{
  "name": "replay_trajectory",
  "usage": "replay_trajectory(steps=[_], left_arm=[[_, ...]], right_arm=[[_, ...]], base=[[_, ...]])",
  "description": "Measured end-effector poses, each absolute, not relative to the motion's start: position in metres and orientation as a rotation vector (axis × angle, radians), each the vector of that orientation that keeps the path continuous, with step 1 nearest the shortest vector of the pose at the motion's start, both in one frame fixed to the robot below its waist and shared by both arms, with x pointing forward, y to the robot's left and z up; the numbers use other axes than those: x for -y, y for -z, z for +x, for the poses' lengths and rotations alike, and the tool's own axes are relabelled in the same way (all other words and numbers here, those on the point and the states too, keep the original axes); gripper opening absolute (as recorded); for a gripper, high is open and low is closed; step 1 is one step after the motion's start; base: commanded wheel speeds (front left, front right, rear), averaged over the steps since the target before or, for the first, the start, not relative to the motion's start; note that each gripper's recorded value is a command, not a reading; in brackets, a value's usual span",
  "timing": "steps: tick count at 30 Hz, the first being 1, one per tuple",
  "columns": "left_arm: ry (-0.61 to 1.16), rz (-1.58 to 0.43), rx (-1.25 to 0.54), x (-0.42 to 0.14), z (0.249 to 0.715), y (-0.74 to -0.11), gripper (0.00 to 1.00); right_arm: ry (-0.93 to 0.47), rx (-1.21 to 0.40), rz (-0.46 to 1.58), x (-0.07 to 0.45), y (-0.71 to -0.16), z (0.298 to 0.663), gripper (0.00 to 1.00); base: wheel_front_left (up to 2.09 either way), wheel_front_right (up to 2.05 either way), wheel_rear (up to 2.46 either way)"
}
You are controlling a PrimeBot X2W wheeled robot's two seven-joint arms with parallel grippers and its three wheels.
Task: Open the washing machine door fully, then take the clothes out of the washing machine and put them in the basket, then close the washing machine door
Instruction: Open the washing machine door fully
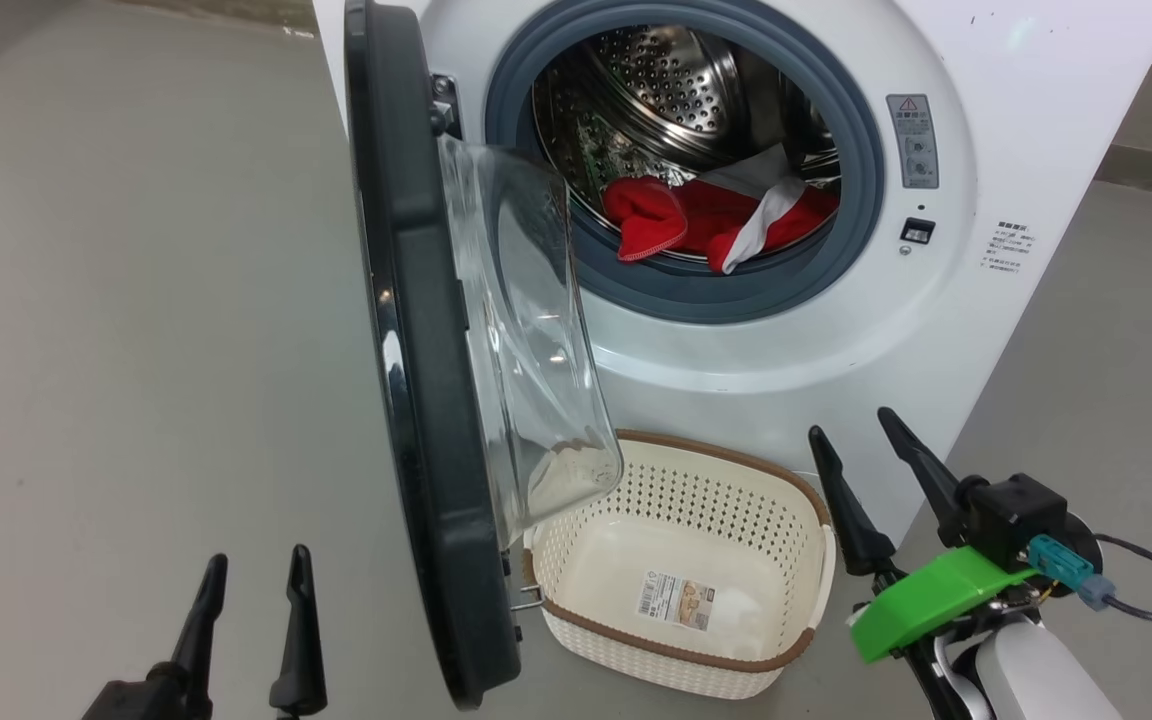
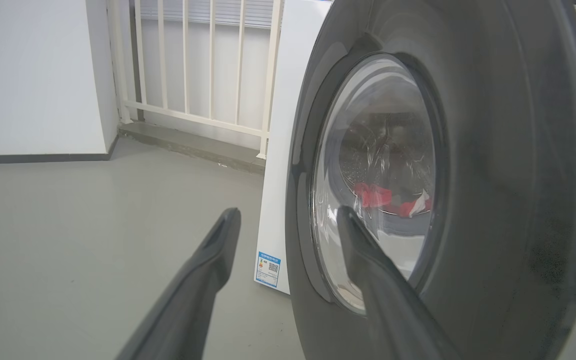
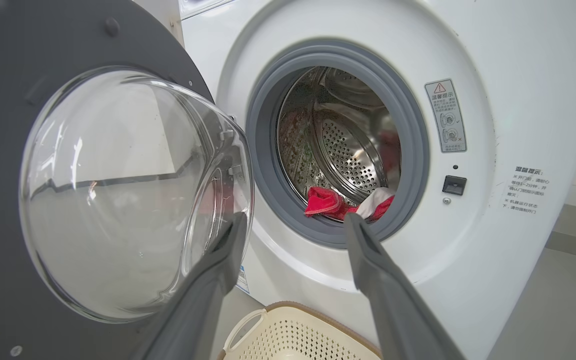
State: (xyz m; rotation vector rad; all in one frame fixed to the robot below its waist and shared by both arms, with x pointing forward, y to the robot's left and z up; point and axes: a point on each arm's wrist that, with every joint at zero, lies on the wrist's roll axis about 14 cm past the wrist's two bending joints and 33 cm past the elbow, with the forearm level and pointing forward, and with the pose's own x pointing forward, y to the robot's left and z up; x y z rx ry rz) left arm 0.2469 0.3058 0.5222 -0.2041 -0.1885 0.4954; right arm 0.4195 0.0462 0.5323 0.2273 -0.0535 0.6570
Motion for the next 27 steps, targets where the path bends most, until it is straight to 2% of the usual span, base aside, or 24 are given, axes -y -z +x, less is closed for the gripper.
replay_trajectory(steps=[27], left_arm=[[-0.478, -0.21, 0.209, -0.306, 0.245, -0.526, 1.0]], right_arm=[[-0.62, 0.008, 0.286, -0.032, -0.519, 0.405, 1.0]], base=[[0.0, 0.0, 0.0]])
